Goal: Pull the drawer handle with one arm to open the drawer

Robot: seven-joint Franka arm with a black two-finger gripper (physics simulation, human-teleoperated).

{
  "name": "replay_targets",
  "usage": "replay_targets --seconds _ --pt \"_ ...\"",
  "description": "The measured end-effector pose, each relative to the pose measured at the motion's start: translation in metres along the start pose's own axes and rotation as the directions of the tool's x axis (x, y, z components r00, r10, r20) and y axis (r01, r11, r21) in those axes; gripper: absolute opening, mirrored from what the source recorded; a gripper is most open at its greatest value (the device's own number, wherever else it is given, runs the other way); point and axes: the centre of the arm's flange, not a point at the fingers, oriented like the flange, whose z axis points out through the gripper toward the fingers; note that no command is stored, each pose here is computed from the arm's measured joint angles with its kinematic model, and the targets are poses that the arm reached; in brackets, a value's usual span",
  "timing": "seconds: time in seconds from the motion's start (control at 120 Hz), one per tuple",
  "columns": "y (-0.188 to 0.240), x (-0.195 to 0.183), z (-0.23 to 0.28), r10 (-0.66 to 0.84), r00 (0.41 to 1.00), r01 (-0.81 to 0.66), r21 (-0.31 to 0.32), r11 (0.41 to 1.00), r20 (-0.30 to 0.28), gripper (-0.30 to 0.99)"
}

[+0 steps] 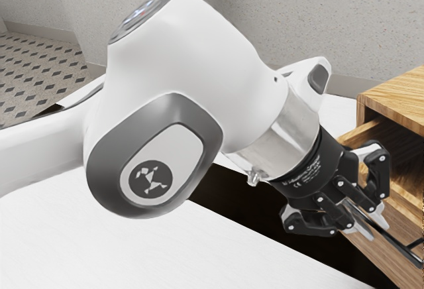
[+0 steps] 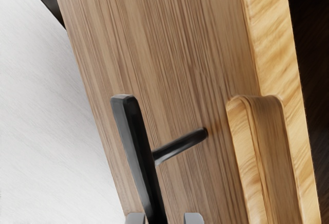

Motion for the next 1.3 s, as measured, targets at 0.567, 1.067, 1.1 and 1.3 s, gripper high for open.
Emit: replay_targets --seconds 0.567,1.067,1.1,1.3 --pt "-0.019 -0.007 -0.008 -0.01 1.0 0.01 0.009 1.0 -0.026 0.01" --pt "-0.037 -0.03 -0.019 -0.006 0.998 0.007 0.009 1.0 -0.059 0.02" --pt "-0.038 -0.03 -0.019 -0.009 0.998 0.01 0.011 1.0 -0.061 0.02" --pt "-0.047 -0.026 -0.023 -0.026 0.997 0.027 0.013 1.0 -0.077 0.02"
